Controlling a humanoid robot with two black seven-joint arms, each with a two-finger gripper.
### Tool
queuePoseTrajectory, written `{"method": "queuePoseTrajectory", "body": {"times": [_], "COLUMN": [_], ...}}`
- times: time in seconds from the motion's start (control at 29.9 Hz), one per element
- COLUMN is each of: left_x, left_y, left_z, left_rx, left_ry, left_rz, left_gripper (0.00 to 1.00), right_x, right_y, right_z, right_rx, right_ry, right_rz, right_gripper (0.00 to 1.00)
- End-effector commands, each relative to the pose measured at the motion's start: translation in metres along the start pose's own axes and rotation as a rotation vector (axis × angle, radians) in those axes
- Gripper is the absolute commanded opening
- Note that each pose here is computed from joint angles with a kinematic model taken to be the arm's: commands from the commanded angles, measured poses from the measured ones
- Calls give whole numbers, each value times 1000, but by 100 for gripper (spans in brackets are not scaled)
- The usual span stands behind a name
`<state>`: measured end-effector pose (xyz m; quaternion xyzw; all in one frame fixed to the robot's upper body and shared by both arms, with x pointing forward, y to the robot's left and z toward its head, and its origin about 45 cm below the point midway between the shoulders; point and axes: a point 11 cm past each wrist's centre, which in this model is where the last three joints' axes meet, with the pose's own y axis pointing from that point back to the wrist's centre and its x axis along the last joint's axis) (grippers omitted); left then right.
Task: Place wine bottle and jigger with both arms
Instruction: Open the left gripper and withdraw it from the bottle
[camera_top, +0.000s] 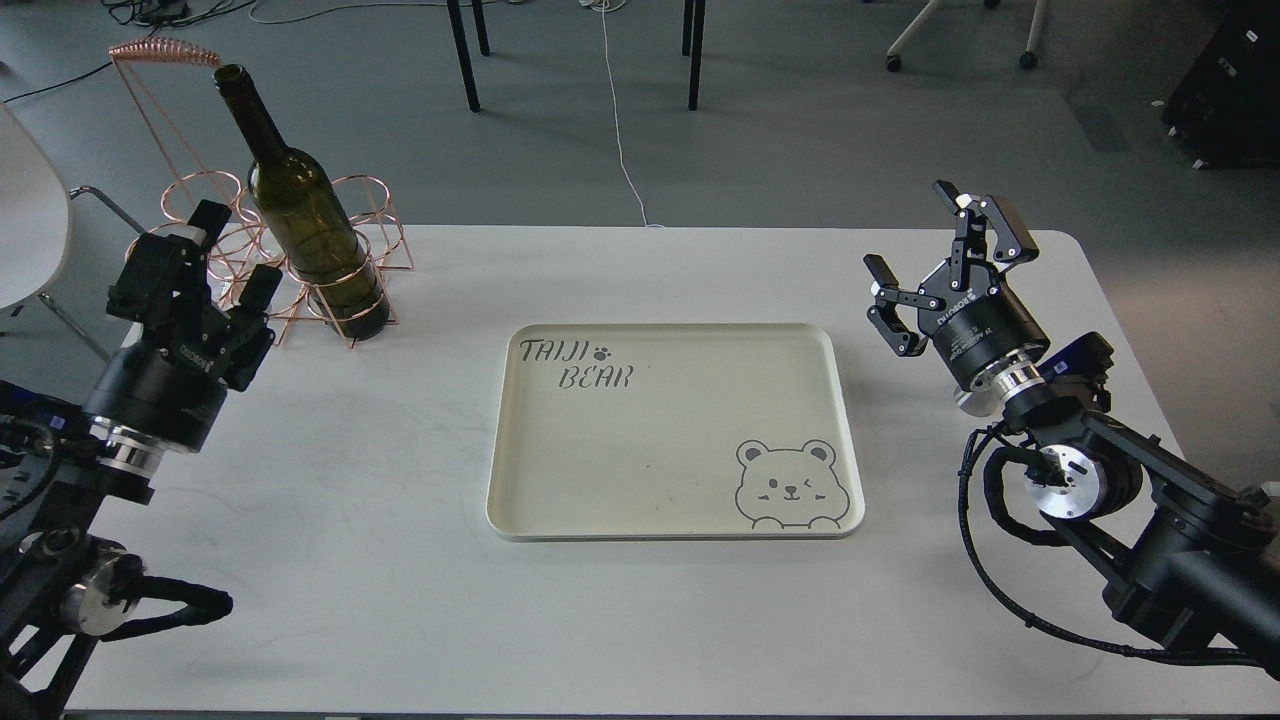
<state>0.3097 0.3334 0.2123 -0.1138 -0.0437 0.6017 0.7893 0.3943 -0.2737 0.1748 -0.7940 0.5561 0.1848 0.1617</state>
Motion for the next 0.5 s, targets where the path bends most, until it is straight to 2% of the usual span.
{"method": "queuePoseTrajectory", "body": {"times": [0.0,0.17,0.3,0.47], "left_x": [-18,-13,-21,-26], "left_y": [-6,-30,-50,-54], "left_z": [-26,-48,-47,-44], "left_rx": [54,125,106,89], "left_ry": [99,114,132,141], "left_rz": [13,46,38,22], "left_gripper": [98,98,98,98], "right_x": [2,-1,-3,-5], "right_y": [3,3,6,6], "right_z": [3,11,18,19], "right_rx": [-8,-18,-36,-36], "right_ry": [-2,-7,-4,-9], "right_rz": [7,9,1,-4], "right_gripper": [99,99,99,99]}}
